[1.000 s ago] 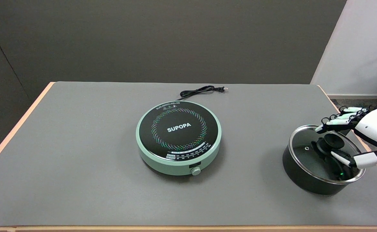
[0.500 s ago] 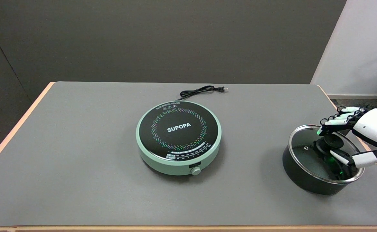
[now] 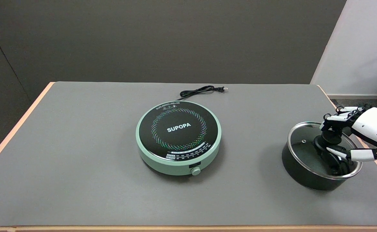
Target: Pick up the pot lid.
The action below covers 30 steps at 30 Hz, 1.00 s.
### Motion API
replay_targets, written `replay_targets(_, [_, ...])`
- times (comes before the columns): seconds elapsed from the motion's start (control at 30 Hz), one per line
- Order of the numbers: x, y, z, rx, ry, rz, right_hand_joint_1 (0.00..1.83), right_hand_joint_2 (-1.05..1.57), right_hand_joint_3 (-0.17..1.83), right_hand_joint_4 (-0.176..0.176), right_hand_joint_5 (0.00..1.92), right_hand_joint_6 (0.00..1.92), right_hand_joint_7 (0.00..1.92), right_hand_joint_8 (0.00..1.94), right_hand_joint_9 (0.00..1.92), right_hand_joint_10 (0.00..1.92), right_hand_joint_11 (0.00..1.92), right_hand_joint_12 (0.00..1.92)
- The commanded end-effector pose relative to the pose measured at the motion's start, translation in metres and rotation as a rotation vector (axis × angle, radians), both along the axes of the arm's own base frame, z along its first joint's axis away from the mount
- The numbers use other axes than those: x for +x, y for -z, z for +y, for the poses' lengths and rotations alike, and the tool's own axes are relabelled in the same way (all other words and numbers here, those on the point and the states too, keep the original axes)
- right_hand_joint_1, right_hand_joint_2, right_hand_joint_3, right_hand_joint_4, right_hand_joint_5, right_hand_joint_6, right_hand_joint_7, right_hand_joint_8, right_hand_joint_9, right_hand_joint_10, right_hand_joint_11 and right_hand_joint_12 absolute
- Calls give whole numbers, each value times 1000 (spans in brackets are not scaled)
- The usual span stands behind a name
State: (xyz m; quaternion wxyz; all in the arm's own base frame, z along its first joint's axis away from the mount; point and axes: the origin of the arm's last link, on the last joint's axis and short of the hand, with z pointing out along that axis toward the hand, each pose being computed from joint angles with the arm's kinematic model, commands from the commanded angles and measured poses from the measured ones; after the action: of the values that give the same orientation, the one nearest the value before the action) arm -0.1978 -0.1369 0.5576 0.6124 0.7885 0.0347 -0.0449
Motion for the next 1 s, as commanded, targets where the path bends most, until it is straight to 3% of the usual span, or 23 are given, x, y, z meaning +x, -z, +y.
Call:
replay_targets(0.03, [-6,5,-6,24,17,-8,1355,963,351,176,699,948,919,1168,878,941,600,982])
replay_targets(0.57, [-8,4,-11,35,33,5,1355,957,358,176,700,940,923,1164,878,953,603,992])
replay_targets(0.63, [-9,4,-12,36,39,9,1024,676,892,176,699,918,903,727,875,940,600,1000])
replay_targets(1.0, [-9,-1,-14,47,71,41,991,659,907,176,697,888,895,679,871,897,594,994])
